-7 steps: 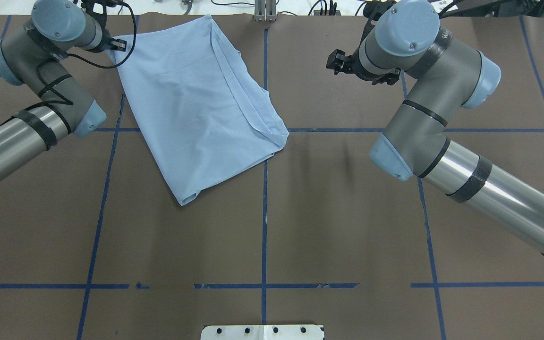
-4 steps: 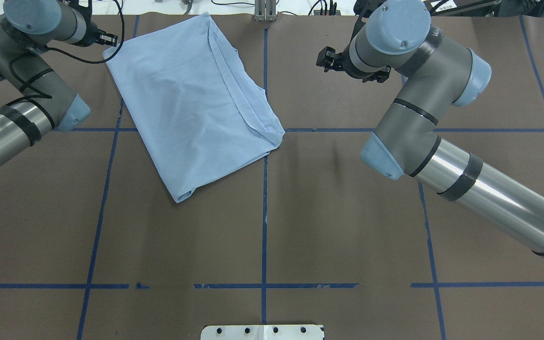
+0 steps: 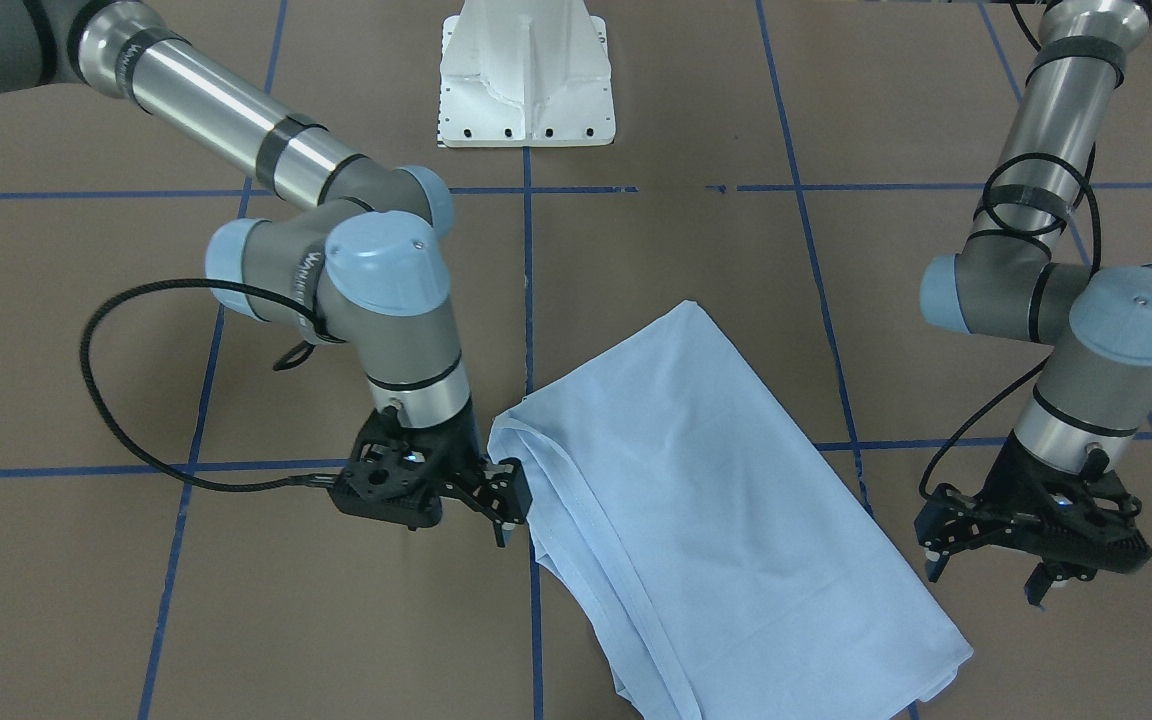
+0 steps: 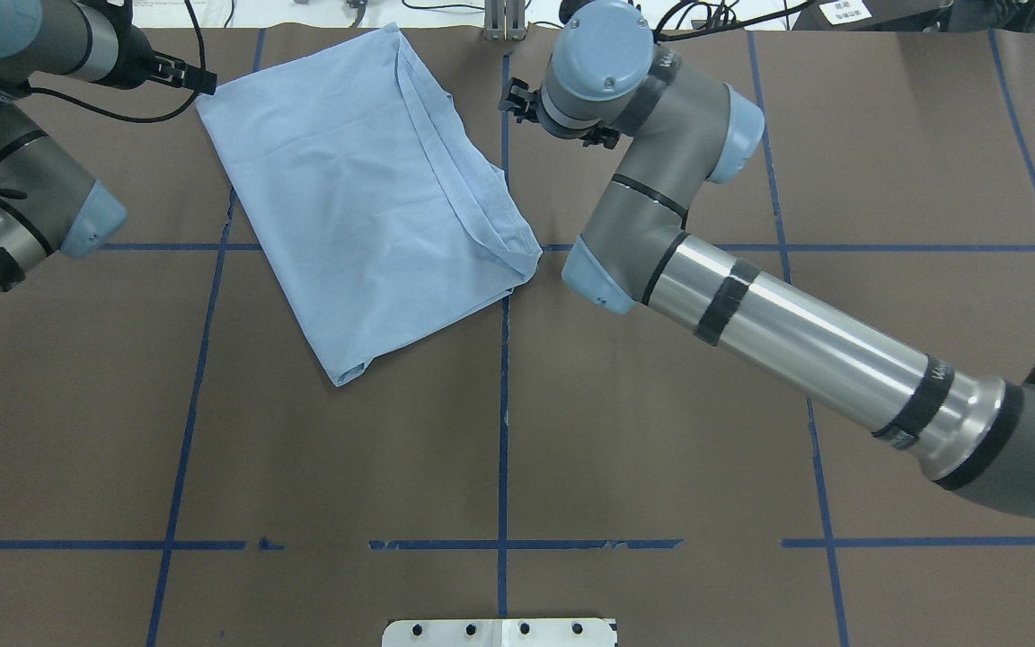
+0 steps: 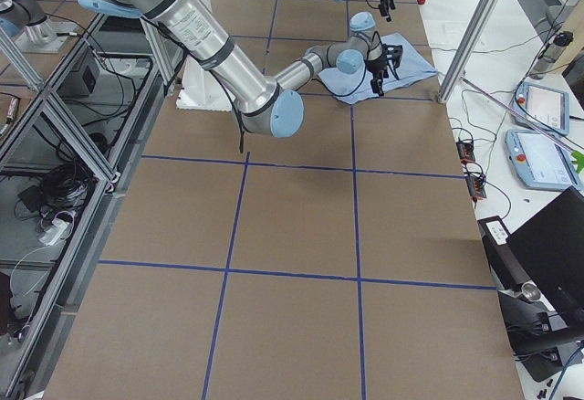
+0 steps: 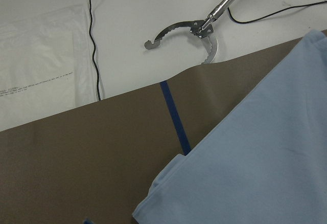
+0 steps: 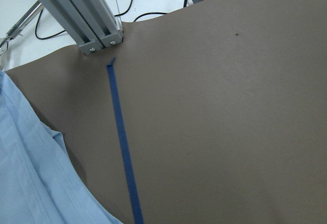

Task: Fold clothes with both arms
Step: 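Move the right gripper onto the folded shirt's corner farthest from the robot, then drag the shirt corner with the right gripper toward the robot, squaring it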

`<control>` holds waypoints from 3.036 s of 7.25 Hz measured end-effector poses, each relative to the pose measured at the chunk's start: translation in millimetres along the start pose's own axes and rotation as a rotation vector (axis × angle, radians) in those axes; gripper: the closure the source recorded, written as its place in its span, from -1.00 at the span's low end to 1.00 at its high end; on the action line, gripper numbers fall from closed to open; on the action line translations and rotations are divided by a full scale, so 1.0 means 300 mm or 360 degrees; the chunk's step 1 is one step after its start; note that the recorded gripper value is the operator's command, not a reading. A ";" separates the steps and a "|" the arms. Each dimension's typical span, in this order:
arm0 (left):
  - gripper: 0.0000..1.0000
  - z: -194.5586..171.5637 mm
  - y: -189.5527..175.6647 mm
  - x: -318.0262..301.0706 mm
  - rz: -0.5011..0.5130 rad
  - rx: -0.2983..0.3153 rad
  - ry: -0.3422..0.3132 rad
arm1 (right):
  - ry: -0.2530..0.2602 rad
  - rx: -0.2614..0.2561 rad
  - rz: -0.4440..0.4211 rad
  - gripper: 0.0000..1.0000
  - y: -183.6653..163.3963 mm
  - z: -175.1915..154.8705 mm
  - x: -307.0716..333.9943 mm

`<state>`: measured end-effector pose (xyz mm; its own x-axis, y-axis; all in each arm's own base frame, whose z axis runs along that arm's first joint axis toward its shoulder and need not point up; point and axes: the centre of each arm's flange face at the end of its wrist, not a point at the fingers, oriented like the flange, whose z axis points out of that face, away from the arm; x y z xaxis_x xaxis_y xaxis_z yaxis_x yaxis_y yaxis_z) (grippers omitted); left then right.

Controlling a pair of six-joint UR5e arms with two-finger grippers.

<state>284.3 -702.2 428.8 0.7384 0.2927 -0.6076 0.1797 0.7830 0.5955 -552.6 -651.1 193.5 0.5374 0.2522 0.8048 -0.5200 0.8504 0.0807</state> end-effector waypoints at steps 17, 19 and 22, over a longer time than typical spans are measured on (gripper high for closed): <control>-1.00 -0.024 0.073 -0.035 -0.0063 -0.0001 0.0006 | 0.0028 0.0056 -0.0082 1.00 0.252 0.168 -0.149; -1.00 -0.030 0.077 -0.026 -0.0058 0.0003 0.0013 | -0.0006 0.0033 -0.0092 1.00 0.324 0.082 0.017; -1.00 -0.036 0.076 -0.006 -0.0049 0.0009 0.0028 | -0.0024 0.0084 -0.0139 1.00 0.521 -0.017 0.461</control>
<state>280.1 -678.9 437.8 0.7211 0.2782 -0.6345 0.2057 0.7886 0.5795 -556.1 -480.8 314.5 0.5724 0.1710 0.8019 -0.5062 0.8431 0.1816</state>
